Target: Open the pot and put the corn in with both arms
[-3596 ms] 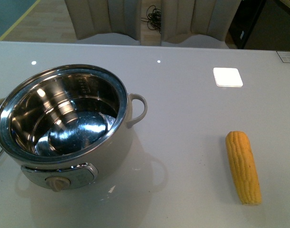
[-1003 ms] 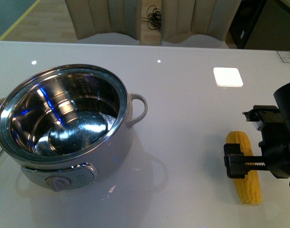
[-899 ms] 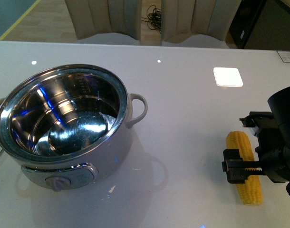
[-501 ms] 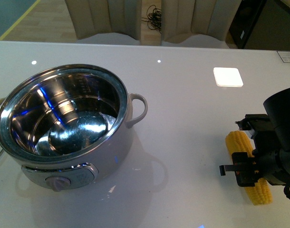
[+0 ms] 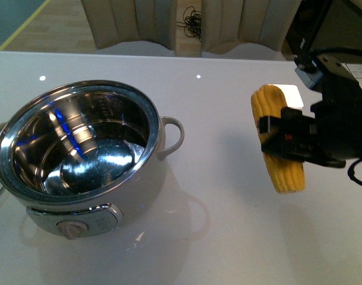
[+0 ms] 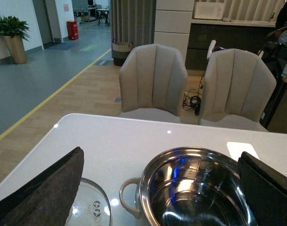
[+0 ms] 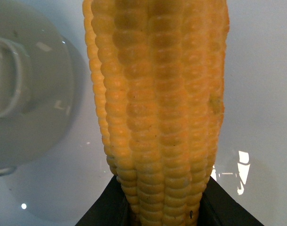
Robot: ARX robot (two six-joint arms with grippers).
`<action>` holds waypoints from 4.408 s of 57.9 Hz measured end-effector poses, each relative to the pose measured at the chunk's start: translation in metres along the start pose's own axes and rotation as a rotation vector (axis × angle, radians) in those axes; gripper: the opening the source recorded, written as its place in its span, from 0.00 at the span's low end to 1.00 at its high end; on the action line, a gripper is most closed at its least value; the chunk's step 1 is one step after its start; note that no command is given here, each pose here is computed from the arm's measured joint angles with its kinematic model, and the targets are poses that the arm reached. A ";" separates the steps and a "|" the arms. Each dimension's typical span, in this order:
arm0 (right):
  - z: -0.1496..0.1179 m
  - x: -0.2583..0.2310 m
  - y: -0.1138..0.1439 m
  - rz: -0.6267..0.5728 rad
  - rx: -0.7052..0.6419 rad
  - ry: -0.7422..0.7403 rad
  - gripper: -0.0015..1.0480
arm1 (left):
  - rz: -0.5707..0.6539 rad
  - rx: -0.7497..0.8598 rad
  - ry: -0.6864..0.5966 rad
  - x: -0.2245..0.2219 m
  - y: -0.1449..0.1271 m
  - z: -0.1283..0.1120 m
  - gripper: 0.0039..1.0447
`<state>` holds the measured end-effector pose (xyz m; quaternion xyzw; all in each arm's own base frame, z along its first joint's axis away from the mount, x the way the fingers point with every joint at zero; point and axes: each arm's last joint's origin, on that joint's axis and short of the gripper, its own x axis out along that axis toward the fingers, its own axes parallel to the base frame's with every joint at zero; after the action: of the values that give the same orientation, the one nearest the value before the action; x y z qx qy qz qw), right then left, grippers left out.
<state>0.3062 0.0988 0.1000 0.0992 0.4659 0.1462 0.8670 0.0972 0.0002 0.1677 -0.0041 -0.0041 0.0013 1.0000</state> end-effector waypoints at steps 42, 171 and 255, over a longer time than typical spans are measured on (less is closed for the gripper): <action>0.055 0.015 0.104 0.274 0.081 0.005 0.19 | 0.000 0.000 0.000 0.000 0.000 0.000 0.93; 0.095 0.019 0.092 0.372 0.386 -0.019 0.91 | 0.000 0.000 0.000 0.000 0.000 0.000 0.93; -0.084 -0.173 -0.045 -0.300 -0.193 -0.963 0.15 | 0.000 0.000 0.000 0.000 0.000 0.000 0.93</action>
<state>0.1527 0.0000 0.1757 0.0070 0.0072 0.0000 1.0000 0.0972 0.0002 0.1677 -0.0041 -0.0041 0.0013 1.0000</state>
